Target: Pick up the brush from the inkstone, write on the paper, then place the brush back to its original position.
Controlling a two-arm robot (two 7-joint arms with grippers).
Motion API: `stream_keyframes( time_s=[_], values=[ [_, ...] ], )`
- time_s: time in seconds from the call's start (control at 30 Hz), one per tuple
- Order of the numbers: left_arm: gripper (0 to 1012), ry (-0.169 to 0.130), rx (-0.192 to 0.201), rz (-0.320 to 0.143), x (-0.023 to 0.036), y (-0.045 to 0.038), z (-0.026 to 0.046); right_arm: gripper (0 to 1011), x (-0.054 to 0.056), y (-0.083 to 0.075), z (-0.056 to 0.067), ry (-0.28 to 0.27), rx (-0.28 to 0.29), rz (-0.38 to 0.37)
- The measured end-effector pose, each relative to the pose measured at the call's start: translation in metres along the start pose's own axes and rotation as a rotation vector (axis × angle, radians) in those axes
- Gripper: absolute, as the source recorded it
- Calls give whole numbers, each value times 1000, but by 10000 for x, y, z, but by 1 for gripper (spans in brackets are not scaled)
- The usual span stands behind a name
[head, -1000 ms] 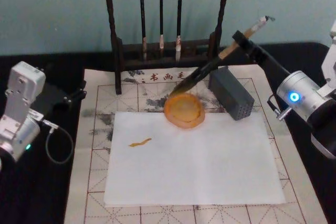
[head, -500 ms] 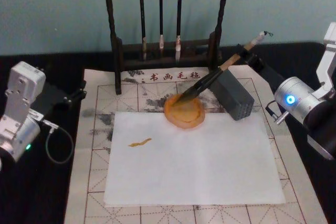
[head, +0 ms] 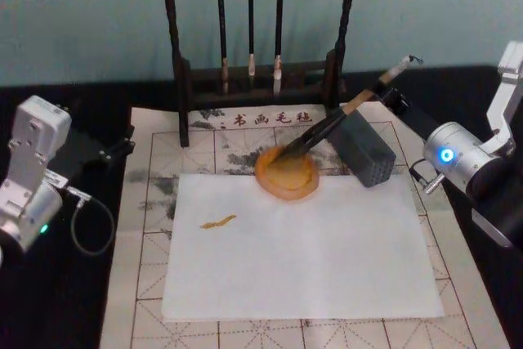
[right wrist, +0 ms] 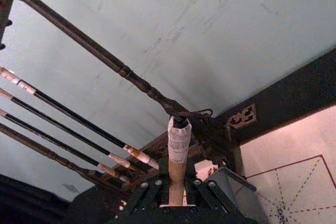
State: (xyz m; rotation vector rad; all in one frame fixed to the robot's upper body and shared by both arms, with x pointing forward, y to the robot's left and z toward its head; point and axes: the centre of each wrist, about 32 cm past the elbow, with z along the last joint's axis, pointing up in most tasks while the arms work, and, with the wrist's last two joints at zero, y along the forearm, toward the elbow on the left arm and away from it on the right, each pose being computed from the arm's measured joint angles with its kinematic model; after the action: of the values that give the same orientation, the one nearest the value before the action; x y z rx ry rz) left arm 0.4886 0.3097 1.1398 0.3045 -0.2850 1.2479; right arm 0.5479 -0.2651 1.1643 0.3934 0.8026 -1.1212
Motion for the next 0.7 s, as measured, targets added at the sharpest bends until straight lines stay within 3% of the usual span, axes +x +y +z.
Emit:
stream_keyframes(
  time_s=[0.7],
  values=[
    [1001,0,0,0,0,0,0,187,-7,47,-61,47,2,-43]
  ],
)
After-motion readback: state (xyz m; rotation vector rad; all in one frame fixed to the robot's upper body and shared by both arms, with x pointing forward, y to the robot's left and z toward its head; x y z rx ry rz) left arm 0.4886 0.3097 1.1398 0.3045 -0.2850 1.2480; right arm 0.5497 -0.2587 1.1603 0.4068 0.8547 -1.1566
